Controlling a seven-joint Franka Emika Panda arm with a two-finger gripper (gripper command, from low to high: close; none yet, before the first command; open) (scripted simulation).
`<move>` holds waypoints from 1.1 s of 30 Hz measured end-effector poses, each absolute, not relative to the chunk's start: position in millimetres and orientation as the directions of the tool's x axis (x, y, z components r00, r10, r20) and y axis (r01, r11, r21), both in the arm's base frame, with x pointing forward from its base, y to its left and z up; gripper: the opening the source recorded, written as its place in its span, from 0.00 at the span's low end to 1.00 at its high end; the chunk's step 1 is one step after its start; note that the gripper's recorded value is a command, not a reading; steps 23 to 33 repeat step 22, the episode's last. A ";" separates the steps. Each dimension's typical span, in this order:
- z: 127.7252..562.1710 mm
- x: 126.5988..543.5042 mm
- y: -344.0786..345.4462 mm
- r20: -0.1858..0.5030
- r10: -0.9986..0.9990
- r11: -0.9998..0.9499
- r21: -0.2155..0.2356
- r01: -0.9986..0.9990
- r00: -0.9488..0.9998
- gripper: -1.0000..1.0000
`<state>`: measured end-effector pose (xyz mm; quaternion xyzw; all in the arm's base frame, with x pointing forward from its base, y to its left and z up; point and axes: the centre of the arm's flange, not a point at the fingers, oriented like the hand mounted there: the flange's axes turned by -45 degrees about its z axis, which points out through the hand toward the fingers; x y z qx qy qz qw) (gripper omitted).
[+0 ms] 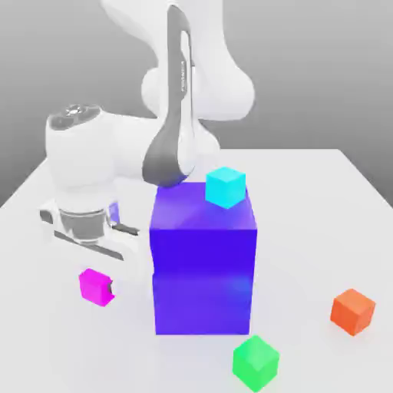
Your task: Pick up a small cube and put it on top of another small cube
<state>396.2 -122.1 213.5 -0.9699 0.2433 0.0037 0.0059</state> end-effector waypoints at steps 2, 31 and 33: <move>217.7 412.9 -94.4 -0.011 -0.464 -0.886 -0.009 -0.464 0.886 0.00; 186.4 459.7 91.5 0.002 -0.445 -0.896 -0.001 -0.445 0.896 1.00; 186.4 459.7 91.5 0.002 -0.445 -0.896 -0.001 -0.445 0.896 1.00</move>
